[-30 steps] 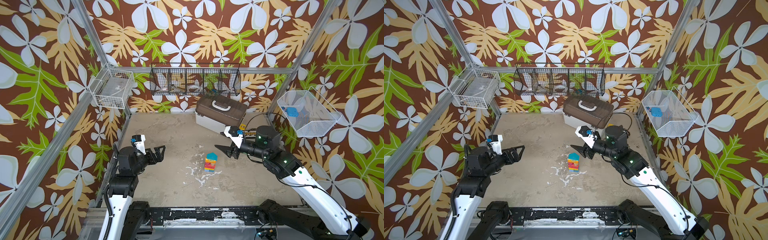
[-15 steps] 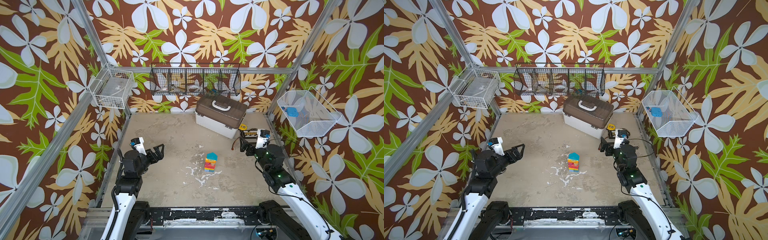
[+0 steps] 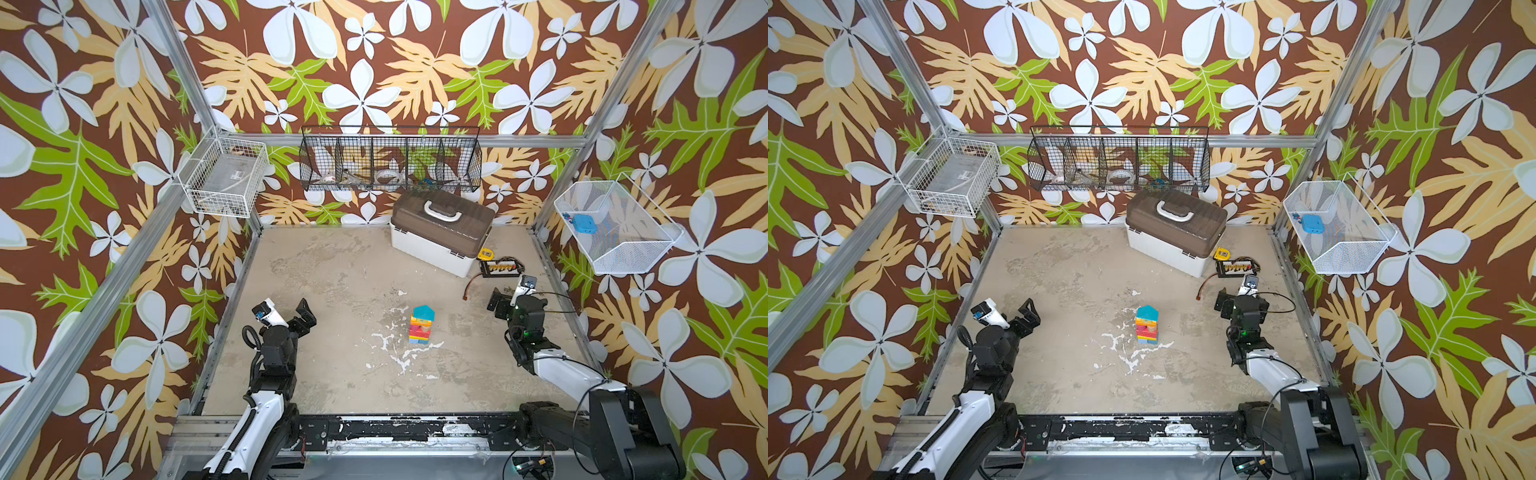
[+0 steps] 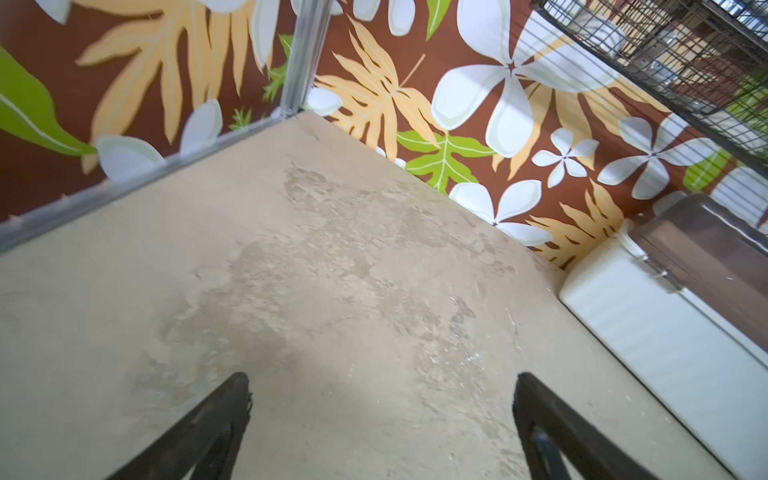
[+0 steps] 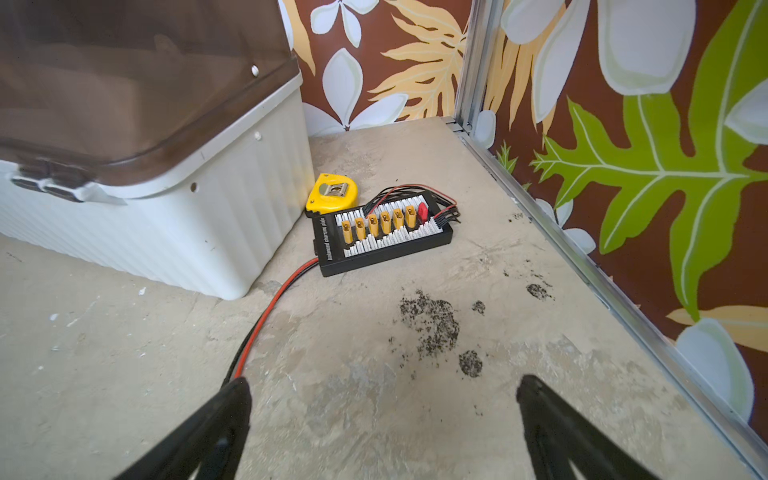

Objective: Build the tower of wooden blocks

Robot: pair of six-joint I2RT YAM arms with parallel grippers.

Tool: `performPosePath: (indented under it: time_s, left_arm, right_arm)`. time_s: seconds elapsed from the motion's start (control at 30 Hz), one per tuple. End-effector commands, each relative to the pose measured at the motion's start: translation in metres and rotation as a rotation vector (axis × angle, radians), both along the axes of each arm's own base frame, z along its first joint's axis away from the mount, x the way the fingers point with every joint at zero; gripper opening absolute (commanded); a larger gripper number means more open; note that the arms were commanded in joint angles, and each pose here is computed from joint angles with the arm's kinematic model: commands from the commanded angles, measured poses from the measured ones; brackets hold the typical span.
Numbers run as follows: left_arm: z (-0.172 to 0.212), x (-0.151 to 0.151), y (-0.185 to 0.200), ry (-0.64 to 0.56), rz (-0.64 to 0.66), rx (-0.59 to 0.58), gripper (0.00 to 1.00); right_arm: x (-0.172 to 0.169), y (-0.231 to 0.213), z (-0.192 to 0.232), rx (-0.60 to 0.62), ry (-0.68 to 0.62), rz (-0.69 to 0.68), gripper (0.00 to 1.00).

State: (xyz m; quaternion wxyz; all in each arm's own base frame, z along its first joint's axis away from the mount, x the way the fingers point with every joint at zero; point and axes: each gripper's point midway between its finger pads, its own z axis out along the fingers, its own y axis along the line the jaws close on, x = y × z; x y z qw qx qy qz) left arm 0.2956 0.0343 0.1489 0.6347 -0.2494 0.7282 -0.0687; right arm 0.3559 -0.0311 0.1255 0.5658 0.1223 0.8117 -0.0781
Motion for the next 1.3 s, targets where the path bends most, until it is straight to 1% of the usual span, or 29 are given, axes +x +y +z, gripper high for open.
performPosePath:
  time_s: [0.0,0.1,0.13,0.17,0.23,0.27,0.33,0.43,0.5,0.57,0.6,0.63,0.67,0.7,0.8,0.87,0.97,1.03,1.27]
  left_arm:
    - [0.033,0.000,0.016,-0.113,0.083,0.125,1.00]
    - [0.022,0.002,0.021,-0.096,0.108,0.176,1.00]
    - [0.017,0.003,0.022,-0.083,0.112,0.201,1.00]
    - [0.011,0.005,0.024,-0.065,0.119,0.225,1.00]
    - [0.003,0.010,0.026,-0.048,0.135,0.236,1.00]
    - [0.004,0.014,0.026,-0.057,0.134,0.235,1.00]
    - [0.003,0.026,0.019,-0.047,0.089,0.242,1.00]
    - [0.003,0.034,0.019,-0.053,0.087,0.254,1.00]
    - [0.004,0.034,0.021,-0.097,0.112,0.266,1.00]
    - [-0.007,0.049,0.011,-0.009,0.066,0.287,1.00]
    - [-0.004,0.051,0.010,-0.028,0.065,0.297,1.00]
    - [-0.006,0.053,0.005,-0.026,0.034,0.313,1.00]
    - [-0.008,0.055,-0.001,-0.019,0.001,0.314,1.00]
    - [-0.007,0.055,-0.001,-0.025,0.000,0.315,1.00]
    - [-0.011,0.061,-0.006,-0.008,-0.036,0.328,1.00]
    - [-0.011,0.058,-0.008,-0.022,-0.043,0.329,1.00]
    - [-0.011,0.053,-0.008,-0.058,-0.044,0.334,1.00]
    - [-0.014,0.053,-0.009,-0.041,-0.050,0.328,1.00]
    - [-0.012,0.053,-0.009,-0.051,-0.049,0.333,1.00]
  right_arm:
    - [0.011,-0.006,0.011,-0.052,-0.074,-0.026,0.99]
    - [0.019,-0.007,-0.004,-0.090,-0.042,-0.022,0.95]
    - [0.024,-0.004,-0.009,-0.102,-0.008,-0.004,0.92]
    - [0.029,0.002,-0.009,-0.121,-0.006,0.028,0.89]
    - [0.031,0.006,-0.009,-0.144,0.003,0.039,0.88]
    - [0.031,0.006,-0.006,-0.147,-0.008,0.041,0.89]
    - [0.028,0.006,-0.004,-0.149,-0.028,0.045,0.90]
    - [0.026,0.009,-0.002,-0.148,-0.041,0.067,0.92]
    - [0.026,0.012,-0.001,-0.149,-0.049,0.088,0.92]
    - [0.025,0.016,0.002,-0.156,-0.069,0.118,0.92]
    - [0.021,0.020,0.003,-0.170,-0.110,0.146,0.92]
    - [0.011,0.016,0.007,-0.182,-0.179,0.126,0.93]
    - [0.002,0.005,0.003,-0.156,-0.186,0.070,0.97]
    - [0.001,0.000,0.000,-0.132,-0.183,0.055,0.98]
    - [0.004,0.003,-0.003,-0.135,-0.172,0.078,0.97]
    - [0.005,0.002,-0.002,-0.136,-0.173,0.077,1.00]
    - [0.005,0.002,-0.002,-0.136,-0.172,0.077,1.00]
    - [0.005,0.002,-0.002,-0.136,-0.175,0.077,1.00]
    - [0.005,0.002,-0.002,-0.136,-0.175,0.078,1.00]
